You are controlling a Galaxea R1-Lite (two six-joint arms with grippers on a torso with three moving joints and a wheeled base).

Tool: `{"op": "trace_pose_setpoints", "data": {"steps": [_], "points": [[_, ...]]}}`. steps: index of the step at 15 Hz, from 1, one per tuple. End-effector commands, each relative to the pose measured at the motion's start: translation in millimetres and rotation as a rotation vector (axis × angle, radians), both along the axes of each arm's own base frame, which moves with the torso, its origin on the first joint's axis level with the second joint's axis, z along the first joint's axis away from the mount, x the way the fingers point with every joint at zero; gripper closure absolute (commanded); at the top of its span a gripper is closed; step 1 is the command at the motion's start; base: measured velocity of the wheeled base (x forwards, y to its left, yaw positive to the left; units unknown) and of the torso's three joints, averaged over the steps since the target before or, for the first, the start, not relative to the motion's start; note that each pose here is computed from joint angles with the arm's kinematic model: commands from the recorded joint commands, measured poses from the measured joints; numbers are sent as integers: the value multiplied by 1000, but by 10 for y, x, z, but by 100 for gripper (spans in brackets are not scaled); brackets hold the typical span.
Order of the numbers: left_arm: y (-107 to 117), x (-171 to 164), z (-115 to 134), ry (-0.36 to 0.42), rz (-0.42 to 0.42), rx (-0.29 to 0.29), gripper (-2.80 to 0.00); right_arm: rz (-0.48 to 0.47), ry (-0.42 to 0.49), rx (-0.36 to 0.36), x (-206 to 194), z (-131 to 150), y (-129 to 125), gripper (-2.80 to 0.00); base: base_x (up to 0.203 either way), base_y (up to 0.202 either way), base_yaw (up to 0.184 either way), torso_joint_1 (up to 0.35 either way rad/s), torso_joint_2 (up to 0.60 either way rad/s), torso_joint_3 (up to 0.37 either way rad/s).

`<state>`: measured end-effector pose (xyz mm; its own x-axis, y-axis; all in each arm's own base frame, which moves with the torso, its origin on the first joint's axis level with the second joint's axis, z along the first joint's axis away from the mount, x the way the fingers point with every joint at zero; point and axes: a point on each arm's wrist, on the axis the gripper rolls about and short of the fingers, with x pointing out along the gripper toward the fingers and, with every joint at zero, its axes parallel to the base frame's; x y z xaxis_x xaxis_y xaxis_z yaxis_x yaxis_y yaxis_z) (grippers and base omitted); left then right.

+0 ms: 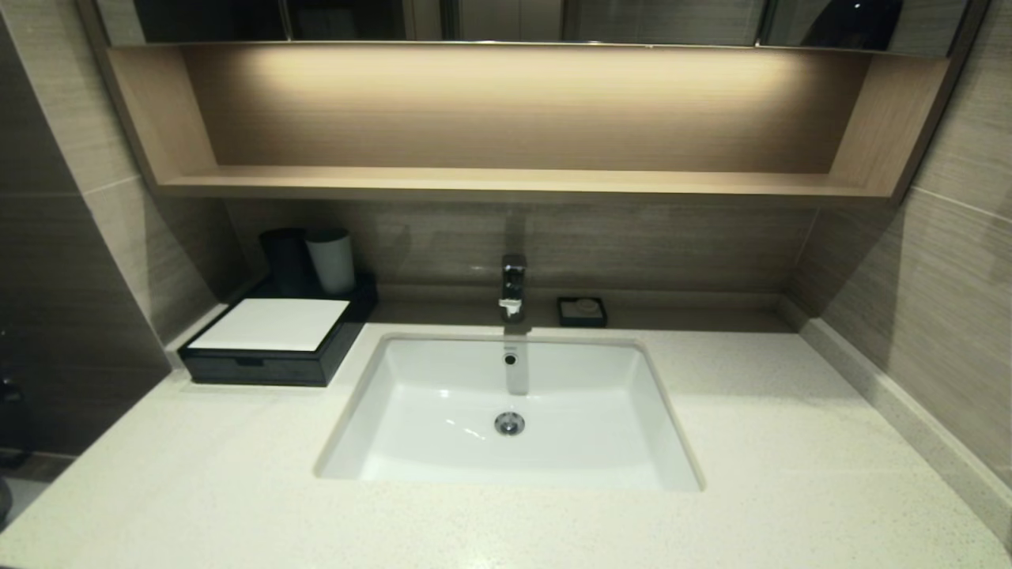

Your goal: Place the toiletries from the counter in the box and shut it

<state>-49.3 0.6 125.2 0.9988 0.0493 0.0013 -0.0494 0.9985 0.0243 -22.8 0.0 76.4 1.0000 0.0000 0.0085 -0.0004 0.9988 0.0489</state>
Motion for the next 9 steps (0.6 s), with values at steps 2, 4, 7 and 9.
{"op": "trace_pose_setpoints", "data": {"steps": [2, 4, 7, 9], "points": [[0, 22, -95, 10, 0, 0, 0, 0, 0, 0, 1, 2, 0, 0, 0, 0, 0, 0, 0, 0], [0, 58, -149, 15, 0, 0, 0, 0, 1, 0, 1, 1, 0, 0, 0, 0, 0, 0, 0, 0], [1, 120, -214, -11, 3, 2, 0, 0, 1, 0, 1, 1, 0, 0, 0, 0, 0, 0, 0, 0], [1, 150, -234, -38, 3, 18, 0, 0, 1, 0, 1, 1, 0, 0, 0, 0, 0, 0, 0, 0]]}}
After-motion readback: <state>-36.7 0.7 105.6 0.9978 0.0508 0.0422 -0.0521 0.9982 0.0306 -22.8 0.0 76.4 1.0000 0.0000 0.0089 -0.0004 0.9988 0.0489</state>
